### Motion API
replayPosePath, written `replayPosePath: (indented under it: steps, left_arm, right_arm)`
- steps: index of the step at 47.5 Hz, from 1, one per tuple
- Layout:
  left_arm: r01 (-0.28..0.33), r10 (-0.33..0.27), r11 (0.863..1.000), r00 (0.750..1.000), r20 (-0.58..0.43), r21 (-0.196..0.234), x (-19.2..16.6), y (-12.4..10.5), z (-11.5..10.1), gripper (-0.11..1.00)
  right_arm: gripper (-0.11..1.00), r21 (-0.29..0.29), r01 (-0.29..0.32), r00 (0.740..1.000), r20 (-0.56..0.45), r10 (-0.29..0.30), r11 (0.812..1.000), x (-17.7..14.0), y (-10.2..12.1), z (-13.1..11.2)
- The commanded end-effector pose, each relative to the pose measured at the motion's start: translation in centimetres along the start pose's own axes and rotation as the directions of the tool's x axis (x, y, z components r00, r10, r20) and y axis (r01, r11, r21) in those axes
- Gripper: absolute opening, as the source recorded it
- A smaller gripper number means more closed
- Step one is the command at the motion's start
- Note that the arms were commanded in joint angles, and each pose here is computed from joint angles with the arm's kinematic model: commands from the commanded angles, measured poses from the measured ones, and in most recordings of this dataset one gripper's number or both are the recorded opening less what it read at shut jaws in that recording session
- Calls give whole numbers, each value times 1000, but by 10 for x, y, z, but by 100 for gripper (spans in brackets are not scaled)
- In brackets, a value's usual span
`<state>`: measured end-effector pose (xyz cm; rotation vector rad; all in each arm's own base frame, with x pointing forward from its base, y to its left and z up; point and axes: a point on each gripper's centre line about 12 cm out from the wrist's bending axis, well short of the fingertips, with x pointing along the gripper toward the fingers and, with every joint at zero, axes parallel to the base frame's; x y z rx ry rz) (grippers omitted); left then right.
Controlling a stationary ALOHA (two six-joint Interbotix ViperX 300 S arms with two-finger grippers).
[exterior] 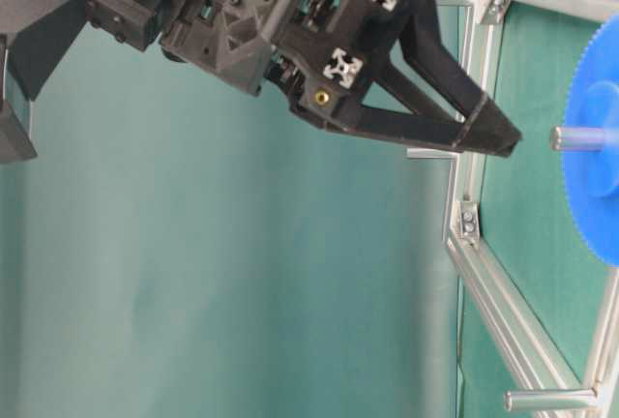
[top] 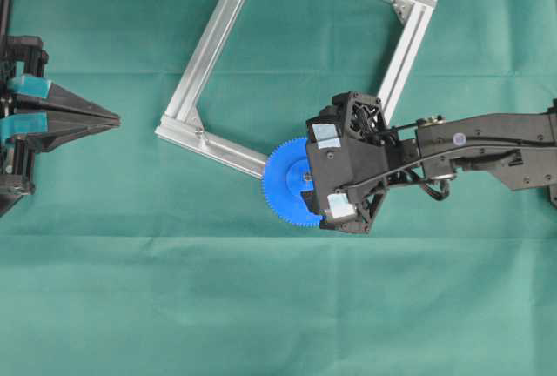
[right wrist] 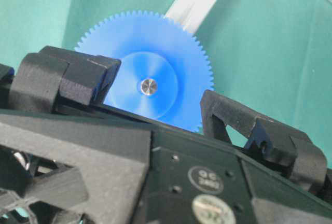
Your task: Find the location of the shaft and insert the gear.
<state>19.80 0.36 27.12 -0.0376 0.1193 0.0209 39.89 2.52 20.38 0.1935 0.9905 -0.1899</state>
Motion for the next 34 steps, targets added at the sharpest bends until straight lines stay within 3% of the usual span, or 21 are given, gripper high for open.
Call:
replayPosePath:
  steps: [1,34]
  left_arm:
    - [-1,1,1000,1000,25,-2,2,0,11,1]
    - [-1,1,1000,1000,25,-2,2,0,11,1]
  right_arm:
    - [81,3,-18,999,49,18,1000,-14,3,11]
    - [81,3,-16,999,39,16,1000,-15,2,6]
